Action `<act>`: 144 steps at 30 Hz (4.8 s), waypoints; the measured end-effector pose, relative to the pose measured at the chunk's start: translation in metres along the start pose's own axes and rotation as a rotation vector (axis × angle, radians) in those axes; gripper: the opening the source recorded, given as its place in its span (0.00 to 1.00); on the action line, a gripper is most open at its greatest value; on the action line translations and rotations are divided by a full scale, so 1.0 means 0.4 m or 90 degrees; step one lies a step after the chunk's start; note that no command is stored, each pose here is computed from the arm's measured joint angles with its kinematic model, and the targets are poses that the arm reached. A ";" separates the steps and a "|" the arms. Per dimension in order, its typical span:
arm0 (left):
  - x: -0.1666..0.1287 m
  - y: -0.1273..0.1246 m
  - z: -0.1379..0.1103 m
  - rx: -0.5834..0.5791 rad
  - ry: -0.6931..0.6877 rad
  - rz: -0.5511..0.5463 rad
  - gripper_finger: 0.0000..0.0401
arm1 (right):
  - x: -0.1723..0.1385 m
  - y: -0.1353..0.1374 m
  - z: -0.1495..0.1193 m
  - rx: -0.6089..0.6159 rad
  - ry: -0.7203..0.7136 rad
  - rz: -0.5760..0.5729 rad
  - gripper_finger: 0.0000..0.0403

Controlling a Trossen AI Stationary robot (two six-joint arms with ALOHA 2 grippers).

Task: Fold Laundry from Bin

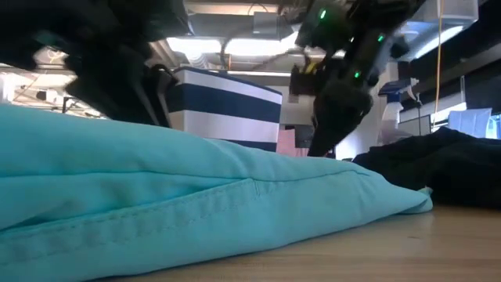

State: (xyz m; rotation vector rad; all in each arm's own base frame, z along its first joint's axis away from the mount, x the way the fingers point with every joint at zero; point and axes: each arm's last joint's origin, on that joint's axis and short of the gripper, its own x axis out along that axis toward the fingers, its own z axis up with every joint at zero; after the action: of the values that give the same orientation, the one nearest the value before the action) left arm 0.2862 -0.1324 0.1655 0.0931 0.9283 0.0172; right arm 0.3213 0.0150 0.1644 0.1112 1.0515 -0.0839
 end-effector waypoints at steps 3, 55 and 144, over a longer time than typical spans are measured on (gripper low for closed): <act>0.005 0.016 0.005 -0.007 0.001 0.005 0.28 | 0.027 -0.020 -0.003 -0.001 0.024 0.054 0.34; 0.017 0.076 0.014 -0.088 -0.009 0.117 0.28 | -0.069 0.087 -0.059 0.004 0.094 0.016 0.03; -0.031 -0.434 -0.003 0.168 -0.011 -0.166 0.71 | -0.007 0.395 -0.148 -0.459 -0.013 -0.036 0.71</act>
State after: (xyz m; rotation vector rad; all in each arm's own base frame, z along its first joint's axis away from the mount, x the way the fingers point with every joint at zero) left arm 0.2735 -0.3060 0.1595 0.2158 0.9163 -0.3486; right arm 0.2882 0.1796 0.1458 -0.5710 1.0099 0.2450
